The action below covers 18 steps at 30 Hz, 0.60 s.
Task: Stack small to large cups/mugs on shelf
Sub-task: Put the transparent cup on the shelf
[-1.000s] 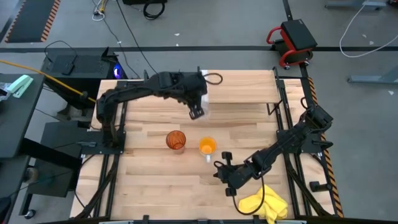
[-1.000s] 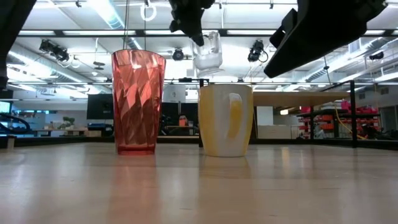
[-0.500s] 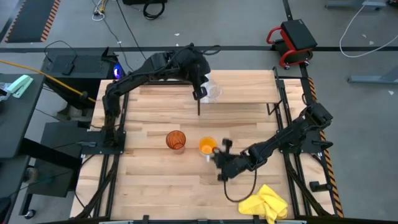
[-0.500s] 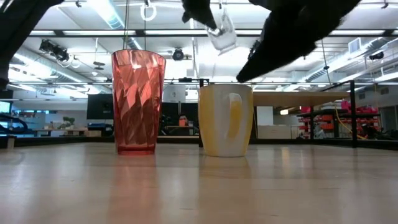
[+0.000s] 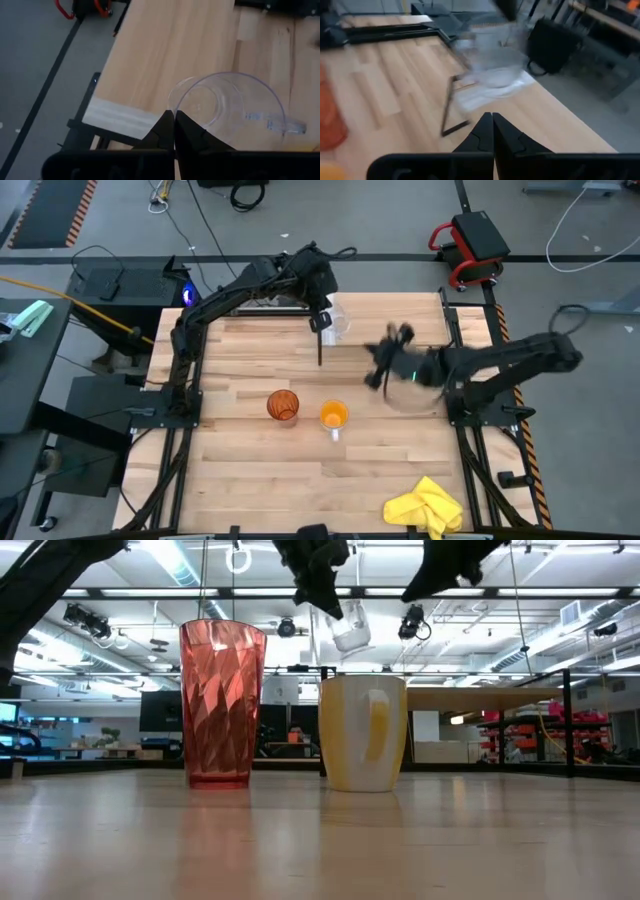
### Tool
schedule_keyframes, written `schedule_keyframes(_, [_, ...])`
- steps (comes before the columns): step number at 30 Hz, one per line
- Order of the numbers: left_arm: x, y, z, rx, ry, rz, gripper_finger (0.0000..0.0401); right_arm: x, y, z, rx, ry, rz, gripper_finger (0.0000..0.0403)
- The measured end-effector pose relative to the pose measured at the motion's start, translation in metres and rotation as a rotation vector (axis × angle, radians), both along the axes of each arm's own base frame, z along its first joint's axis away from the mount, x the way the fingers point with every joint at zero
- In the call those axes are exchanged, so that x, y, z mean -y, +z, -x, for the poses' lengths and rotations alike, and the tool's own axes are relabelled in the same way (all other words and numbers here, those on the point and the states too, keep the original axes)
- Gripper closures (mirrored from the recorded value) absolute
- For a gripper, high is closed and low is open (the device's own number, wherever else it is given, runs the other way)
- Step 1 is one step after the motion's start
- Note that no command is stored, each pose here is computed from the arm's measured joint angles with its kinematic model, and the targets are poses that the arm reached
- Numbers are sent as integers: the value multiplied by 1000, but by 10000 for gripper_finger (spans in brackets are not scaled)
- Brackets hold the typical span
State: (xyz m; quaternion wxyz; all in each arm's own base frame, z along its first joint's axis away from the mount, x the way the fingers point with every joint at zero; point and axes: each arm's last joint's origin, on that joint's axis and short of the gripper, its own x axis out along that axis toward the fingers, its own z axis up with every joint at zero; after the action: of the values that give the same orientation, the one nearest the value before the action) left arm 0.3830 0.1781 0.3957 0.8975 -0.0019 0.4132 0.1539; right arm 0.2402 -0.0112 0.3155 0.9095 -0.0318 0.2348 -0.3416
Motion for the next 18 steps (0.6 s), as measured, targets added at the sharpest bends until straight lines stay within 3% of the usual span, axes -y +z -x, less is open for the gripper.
schedule_keyframes(8, [-8,-4,-4,19,-9,2,394,94,-7,15,11,41,-254,403])
schedule_keyframes(13, [-17,-7,-3,34,-5,14,397,121,-20,11,-9,80,-297,403])
schedule_keyframes(18, [-25,-10,-1,26,14,22,395,128,-25,3,-12,115,-265,403])
